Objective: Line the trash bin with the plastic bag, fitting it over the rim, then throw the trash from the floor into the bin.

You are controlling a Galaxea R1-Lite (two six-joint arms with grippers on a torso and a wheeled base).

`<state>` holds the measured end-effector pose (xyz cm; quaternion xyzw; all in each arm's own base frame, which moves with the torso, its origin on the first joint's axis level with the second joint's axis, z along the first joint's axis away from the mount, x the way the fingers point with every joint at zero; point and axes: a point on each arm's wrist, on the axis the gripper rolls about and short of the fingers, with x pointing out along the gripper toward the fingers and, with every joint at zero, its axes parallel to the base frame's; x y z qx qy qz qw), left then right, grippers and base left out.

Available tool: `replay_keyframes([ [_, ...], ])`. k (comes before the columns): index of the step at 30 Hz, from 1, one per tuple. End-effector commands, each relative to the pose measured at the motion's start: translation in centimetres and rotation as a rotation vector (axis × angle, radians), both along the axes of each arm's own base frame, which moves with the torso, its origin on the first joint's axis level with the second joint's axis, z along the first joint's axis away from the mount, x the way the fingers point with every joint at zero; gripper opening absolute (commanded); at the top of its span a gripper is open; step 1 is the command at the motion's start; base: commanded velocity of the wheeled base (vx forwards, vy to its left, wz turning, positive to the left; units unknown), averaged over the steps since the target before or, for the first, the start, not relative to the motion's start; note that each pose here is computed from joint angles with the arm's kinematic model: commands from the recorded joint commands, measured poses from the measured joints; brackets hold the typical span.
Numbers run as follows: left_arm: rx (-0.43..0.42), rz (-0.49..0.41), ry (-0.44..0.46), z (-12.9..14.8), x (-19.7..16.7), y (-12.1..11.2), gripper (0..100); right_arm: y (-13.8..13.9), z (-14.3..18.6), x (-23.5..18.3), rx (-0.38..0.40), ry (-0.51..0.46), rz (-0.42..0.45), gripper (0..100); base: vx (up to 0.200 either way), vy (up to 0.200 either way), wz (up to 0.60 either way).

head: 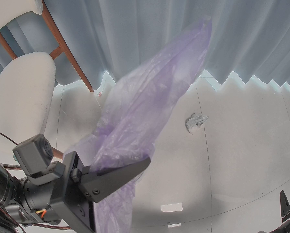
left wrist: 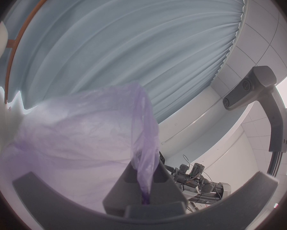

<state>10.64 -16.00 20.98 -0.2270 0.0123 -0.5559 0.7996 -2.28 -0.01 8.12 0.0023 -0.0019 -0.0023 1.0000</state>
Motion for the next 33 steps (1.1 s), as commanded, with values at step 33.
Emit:
replay_keyframes([
  [33,0.198,0.524,-0.151,-2.6,8.4,6.9,0,0.0,-0.5,0.0,0.0,-0.001,0.0,100,0.0,0.0,0.0],
])
